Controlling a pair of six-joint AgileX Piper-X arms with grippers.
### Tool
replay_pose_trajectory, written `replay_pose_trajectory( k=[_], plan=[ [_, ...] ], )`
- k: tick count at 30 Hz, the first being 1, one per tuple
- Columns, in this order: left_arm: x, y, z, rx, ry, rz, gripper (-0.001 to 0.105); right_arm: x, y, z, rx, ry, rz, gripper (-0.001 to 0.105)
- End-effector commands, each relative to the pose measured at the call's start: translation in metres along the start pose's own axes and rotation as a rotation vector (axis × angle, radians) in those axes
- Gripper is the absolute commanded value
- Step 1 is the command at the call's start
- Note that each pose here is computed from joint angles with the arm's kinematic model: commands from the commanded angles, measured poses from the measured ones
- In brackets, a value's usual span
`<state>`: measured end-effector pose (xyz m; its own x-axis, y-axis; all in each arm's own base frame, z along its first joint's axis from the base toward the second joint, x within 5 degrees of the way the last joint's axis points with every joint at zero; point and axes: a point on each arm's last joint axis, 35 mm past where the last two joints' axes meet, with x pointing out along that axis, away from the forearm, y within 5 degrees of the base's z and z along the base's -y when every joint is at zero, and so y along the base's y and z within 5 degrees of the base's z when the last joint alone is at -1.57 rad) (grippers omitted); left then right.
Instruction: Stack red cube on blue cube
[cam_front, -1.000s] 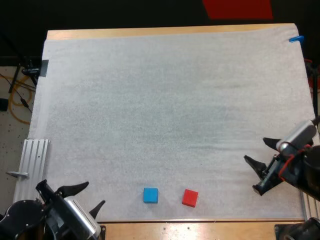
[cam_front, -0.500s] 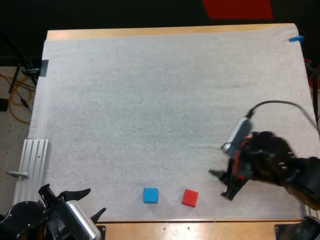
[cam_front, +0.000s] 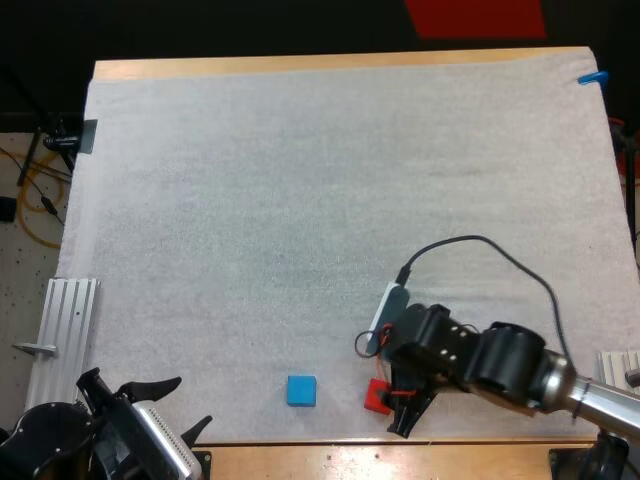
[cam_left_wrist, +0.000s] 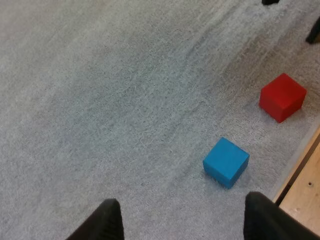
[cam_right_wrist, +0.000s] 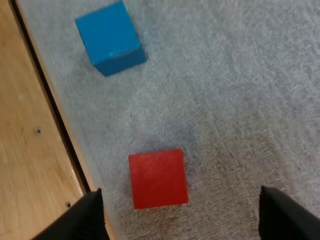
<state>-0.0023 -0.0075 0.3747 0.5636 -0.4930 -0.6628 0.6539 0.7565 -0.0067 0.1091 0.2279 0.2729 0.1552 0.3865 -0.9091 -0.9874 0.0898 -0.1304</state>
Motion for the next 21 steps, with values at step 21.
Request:
replay_pose_trajectory(
  k=[21],
  plan=[
    [0.001, 0.000, 0.000, 0.001, 0.008, -0.012, 0.052, 0.097, 0.005, 0.005, -0.046, 0.215, 0.069, 0.073]
  ],
)
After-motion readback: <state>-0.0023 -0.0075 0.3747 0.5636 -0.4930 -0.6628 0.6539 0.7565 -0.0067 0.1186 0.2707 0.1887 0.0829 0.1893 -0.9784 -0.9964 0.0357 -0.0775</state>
